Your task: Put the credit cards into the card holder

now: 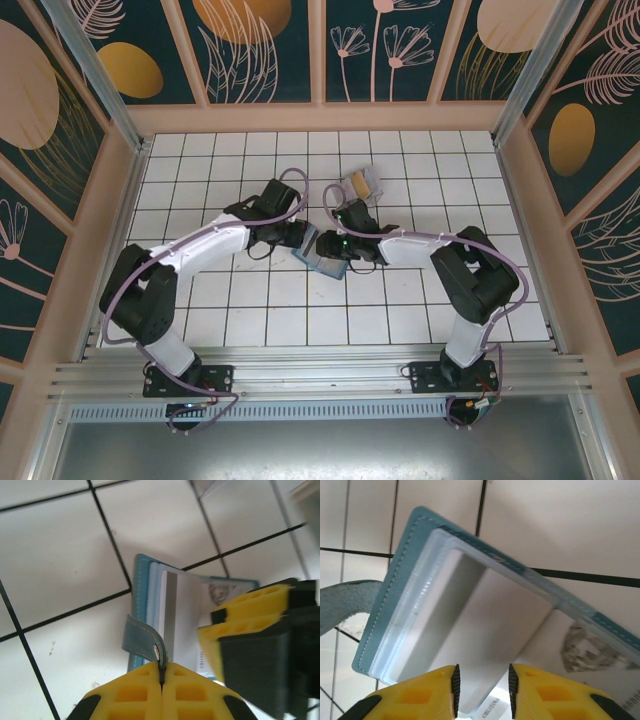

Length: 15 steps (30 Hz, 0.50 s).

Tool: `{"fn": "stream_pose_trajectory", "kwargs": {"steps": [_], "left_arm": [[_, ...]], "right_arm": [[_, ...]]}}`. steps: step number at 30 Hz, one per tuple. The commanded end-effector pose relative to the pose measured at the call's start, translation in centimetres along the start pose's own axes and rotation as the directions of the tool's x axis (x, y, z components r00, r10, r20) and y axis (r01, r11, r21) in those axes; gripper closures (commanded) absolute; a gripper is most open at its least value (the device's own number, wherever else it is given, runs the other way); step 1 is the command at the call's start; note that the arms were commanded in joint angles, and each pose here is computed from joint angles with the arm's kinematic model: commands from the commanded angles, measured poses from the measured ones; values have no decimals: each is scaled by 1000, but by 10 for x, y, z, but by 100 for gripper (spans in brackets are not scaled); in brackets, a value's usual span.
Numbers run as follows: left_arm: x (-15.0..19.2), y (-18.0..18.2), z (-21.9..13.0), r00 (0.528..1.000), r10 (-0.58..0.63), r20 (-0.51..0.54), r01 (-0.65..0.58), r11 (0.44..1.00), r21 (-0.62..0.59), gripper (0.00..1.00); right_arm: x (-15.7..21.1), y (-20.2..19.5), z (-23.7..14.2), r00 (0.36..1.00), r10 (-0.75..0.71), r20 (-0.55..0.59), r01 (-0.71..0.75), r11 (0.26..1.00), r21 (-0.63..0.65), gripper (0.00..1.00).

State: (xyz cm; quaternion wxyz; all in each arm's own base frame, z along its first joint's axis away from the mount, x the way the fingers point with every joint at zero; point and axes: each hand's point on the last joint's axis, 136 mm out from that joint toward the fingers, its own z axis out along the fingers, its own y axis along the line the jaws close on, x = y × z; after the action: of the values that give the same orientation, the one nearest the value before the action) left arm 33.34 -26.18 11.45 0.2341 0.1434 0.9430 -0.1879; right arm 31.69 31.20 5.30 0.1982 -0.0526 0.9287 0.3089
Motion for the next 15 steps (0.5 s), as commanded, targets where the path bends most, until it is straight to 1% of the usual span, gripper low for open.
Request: {"fn": "stream_pose_trajectory", "kwargs": {"steps": [1, 7, 9, 11, 15], "left_arm": [[-20, -17, -16, 998, -25, 64, 20, 997, 77, 100], [-20, -26, -19, 997, -52, 62, 44, 991, 129, 100], [-21, -27, -21, 996, -64, 66, 54, 989, 135, 100], [-22, -29, -23, 995, -74, 73, 62, 987, 148, 100], [-24, -33, -25, 993, -93, 78, 78, 982, 174, 100]], "right_arm": [[-12, 16, -12, 999, 4, 39, -1, 998, -69, 63], [-12, 22, -16, 989, 143, 42, -133, 974, -181, 55], [-12, 20, -17, 982, 183, 48, -170, 965, -201, 53], [-12, 22, -17, 979, 200, 50, -184, 958, -219, 51], [-14, 30, -16, 978, 205, 40, -189, 951, -244, 45]]}}
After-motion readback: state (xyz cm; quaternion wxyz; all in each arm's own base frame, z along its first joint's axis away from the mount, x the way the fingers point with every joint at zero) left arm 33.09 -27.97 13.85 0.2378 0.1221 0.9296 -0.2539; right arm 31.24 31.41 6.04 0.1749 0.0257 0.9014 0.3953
